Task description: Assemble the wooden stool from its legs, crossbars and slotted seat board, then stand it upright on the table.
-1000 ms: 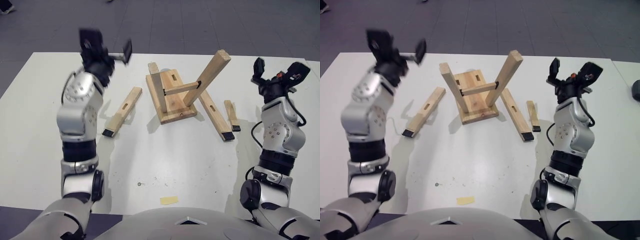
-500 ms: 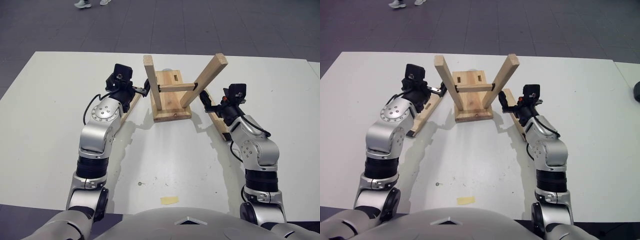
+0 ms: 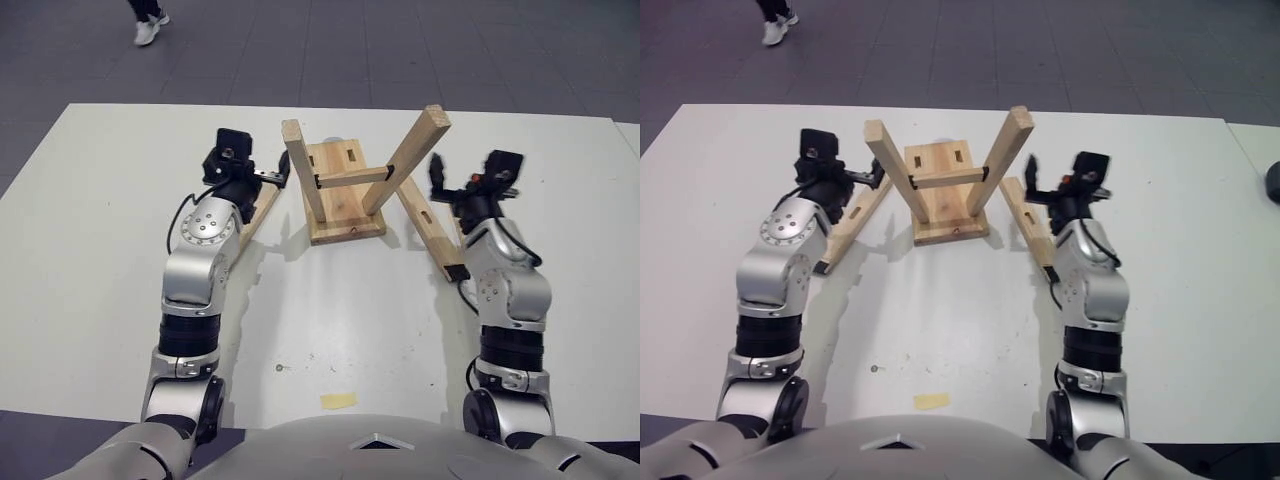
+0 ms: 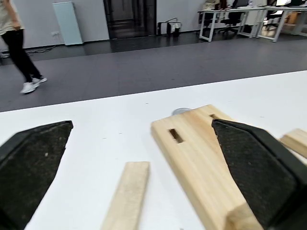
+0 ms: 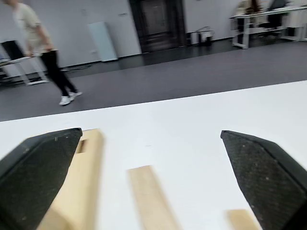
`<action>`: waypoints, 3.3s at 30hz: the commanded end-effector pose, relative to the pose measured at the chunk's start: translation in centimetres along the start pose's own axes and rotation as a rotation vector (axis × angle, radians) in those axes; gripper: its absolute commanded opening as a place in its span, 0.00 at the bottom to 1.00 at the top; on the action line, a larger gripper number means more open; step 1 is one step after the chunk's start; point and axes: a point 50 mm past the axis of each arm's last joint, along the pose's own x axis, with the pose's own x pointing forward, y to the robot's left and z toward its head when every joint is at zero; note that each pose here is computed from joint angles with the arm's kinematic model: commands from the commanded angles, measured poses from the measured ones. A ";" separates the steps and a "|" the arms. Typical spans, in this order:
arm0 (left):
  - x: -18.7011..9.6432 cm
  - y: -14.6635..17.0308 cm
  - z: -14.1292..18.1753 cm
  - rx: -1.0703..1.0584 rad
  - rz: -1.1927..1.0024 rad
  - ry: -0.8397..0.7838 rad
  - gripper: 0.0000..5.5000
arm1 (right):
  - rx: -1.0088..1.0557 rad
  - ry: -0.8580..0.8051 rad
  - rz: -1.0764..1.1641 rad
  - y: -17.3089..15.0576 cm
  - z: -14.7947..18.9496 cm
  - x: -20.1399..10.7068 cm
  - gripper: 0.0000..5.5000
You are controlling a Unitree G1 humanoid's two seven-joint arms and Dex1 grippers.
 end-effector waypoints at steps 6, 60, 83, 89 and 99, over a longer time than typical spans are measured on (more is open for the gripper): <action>0.2 -0.7 0.0 0.034 -0.066 0.017 0.98 | -0.015 -0.003 0.129 1.7 0.3 -0.6 0.98; -12.2 9.5 6.2 -0.571 -0.533 -0.214 0.98 | -0.015 0.138 0.400 1.2 -1.0 -4.0 0.98; 3.8 0.8 5.5 0.038 -0.689 -0.085 0.98 | -0.023 0.150 0.381 2.1 -2.2 -3.1 0.98; 6.5 -0.2 8.6 0.052 -0.684 -0.177 0.98 | -0.020 0.155 0.384 2.3 -2.4 -3.2 0.98; 3.9 4.5 16.7 -0.042 -0.477 -0.452 0.98 | -0.016 0.140 0.366 2.1 -2.3 -3.2 0.98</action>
